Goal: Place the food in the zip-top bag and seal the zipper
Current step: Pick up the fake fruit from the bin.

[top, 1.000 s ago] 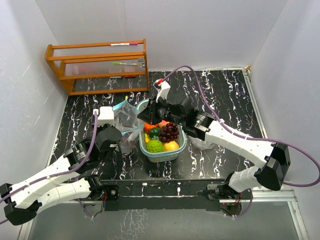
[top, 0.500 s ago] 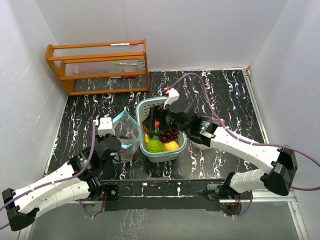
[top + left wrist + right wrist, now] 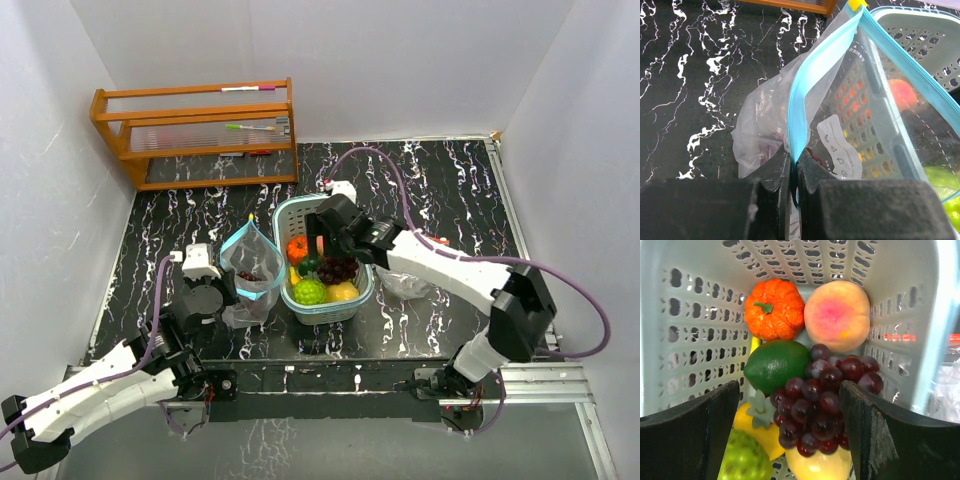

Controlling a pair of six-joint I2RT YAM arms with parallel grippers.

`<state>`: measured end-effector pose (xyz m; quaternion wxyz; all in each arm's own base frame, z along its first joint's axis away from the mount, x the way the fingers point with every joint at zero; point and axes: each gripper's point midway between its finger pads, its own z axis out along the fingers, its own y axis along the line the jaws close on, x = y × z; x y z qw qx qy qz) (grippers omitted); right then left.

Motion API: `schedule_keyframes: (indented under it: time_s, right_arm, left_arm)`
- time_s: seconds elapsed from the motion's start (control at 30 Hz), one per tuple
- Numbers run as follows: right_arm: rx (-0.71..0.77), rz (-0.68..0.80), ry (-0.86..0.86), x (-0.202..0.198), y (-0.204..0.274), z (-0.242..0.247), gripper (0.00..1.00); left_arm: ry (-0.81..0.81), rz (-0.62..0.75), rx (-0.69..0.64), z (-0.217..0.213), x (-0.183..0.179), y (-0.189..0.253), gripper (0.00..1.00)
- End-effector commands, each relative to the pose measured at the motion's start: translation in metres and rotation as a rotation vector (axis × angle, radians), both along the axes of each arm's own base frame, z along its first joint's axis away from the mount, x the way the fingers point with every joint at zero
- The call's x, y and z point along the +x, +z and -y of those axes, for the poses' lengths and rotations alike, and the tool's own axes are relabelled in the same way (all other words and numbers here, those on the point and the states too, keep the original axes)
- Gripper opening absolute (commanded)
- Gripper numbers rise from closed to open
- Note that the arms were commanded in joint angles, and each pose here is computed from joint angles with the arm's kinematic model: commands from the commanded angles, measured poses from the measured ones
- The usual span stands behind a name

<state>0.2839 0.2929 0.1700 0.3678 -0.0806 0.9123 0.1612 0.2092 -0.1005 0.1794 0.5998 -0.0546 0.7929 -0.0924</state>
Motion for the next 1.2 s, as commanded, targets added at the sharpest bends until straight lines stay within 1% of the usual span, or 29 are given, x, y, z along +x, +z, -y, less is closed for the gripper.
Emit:
schedule_keyframes:
  time_s: [0.0, 0.1, 0.23, 0.3, 0.47, 0.6, 0.77, 0.8, 0.87, 0.93, 1.0, 1.07, 1.13, 1.17]
  right_arm:
    - [-0.064, -0.022, -0.006, 0.009, -0.002, -0.005, 0.84]
    - [-0.123, -0.082, -0.022, 0.004, -0.020, -0.001, 0.84]
    - [-0.224, -0.119, -0.064, -0.003, -0.036, 0.011, 0.85]
    - [-0.271, -0.124, -0.092, -0.005, -0.035, 0.017, 0.85]
    - [-0.336, -0.096, -0.138, -0.002, -0.024, 0.025, 0.86]
    - [-0.350, -0.092, -0.170, -0.006, -0.022, 0.027, 0.86]
    - [-0.379, -0.151, -0.178, -0.017, -0.053, 0.033, 0.85]
    - [-0.406, -0.177, -0.178, -0.019, -0.069, 0.034, 0.86]
    - [-0.408, -0.195, -0.173, -0.020, -0.083, 0.031, 0.85]
    - [-0.400, -0.190, -0.171, -0.018, -0.090, 0.028, 0.81]
    - [-0.396, -0.165, -0.182, -0.012, -0.089, 0.026, 0.71]
    - [-0.383, -0.136, -0.193, -0.008, -0.080, 0.025, 0.53]
    - [-0.356, -0.092, -0.203, -0.002, -0.062, 0.024, 0.32]
    - [-0.345, -0.072, -0.210, 0.001, -0.055, 0.024, 0.27]
  left_arm:
    - [-0.016, 0.037, -0.050, 0.006, 0.003, 0.018, 0.00]
    - [-0.020, 0.046, -0.059, 0.006, 0.002, 0.022, 0.00]
    - [-0.027, 0.052, -0.069, 0.007, 0.002, 0.025, 0.00]
    - [-0.024, 0.054, -0.068, 0.006, 0.002, 0.025, 0.00]
    - [-0.023, 0.053, -0.064, 0.008, 0.003, 0.023, 0.00]
    - [-0.020, 0.055, -0.063, 0.006, 0.003, 0.025, 0.00]
    - [-0.025, 0.066, -0.081, 0.006, 0.002, 0.028, 0.00]
    - [-0.028, 0.066, -0.081, 0.006, 0.002, 0.028, 0.00]
    - [-0.029, 0.063, -0.078, 0.006, 0.001, 0.028, 0.00]
    - [-0.027, 0.059, -0.076, 0.006, 0.001, 0.028, 0.00]
    - [-0.027, 0.056, -0.075, 0.006, 0.001, 0.027, 0.00]
    - [-0.025, 0.055, -0.075, 0.005, 0.001, 0.027, 0.00]
    - [-0.021, 0.057, -0.075, 0.005, 0.001, 0.027, 0.00]
    - [-0.021, 0.057, -0.075, 0.005, 0.001, 0.027, 0.00]
